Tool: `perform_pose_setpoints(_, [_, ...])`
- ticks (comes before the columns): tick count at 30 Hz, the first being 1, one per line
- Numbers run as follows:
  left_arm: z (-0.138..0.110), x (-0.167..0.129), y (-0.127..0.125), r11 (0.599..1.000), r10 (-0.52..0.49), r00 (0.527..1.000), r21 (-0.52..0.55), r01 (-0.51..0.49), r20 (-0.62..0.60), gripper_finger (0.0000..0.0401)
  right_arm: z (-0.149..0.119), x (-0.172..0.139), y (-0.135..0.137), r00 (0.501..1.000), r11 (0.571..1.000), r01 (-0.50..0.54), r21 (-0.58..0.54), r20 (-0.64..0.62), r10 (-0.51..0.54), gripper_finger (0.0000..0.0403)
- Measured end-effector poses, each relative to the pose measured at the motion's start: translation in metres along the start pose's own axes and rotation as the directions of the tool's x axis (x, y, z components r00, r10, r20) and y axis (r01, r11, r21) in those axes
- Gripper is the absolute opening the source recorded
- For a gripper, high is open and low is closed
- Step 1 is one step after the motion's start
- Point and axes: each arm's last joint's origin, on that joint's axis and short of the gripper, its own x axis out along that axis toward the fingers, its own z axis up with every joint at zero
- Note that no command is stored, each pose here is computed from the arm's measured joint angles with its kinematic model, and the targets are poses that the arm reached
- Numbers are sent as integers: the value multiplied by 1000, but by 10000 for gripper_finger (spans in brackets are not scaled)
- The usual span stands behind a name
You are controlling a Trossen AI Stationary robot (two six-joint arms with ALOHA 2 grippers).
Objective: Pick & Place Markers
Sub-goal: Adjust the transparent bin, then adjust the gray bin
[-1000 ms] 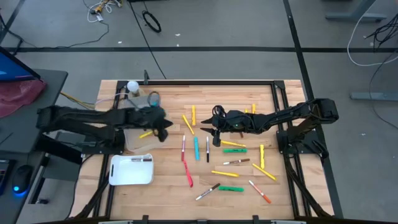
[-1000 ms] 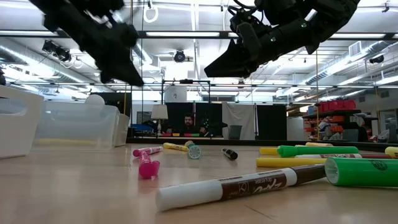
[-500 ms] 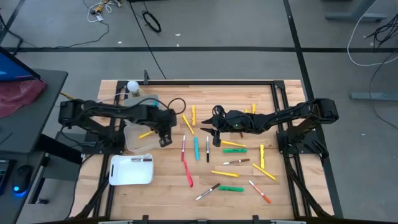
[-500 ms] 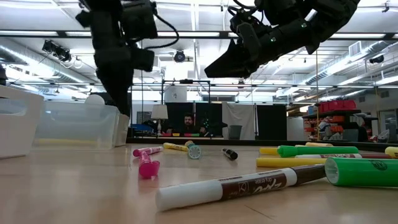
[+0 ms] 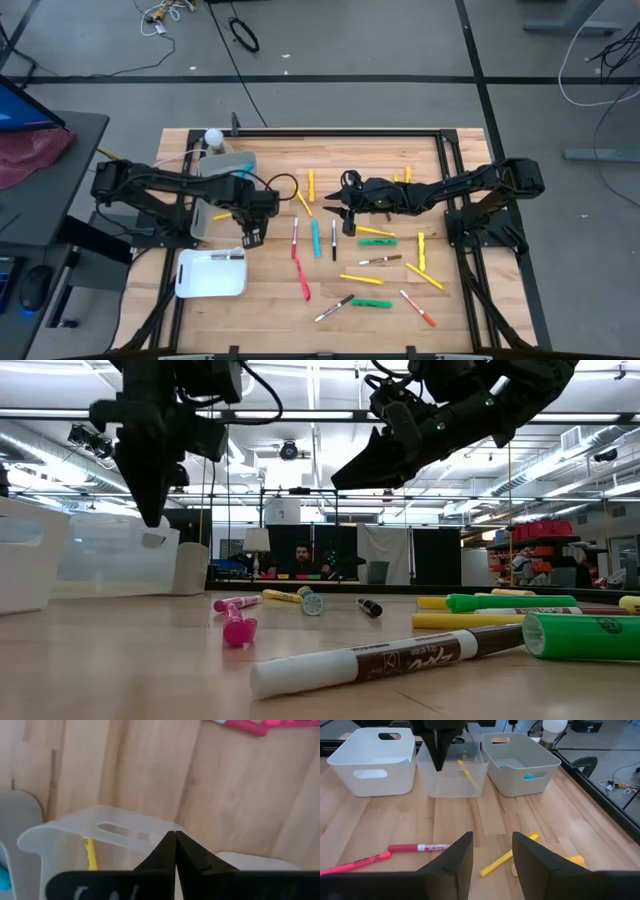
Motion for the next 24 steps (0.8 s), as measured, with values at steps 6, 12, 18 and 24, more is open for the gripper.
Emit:
perform_pose_setpoints(6, [4, -10, -6, 1000, -15, 999, 13, 15, 38, 8, 0, 0, 0, 1000, 1000, 0, 0, 1, 0, 139])
perform_pose_setpoints(12, [16, -22, -7, 1000, 13, 991, 19, -16, 134, 21, 0, 0, 0, 1000, 1000, 0, 1, 1, 0, 139])
perform_pose_setpoints(18, [42, -24, 18, 973, 229, 912, -111, -203, 341, 9, 1, 0, 0, 1000, 1000, 1, 5, 8, -1, 139])
perform_pose_setpoints(24, [62, -2, 69, 946, 314, 903, -177, -272, 292, 7, 1, 0, 0, 1000, 1000, 0, 6, 14, 0, 139])
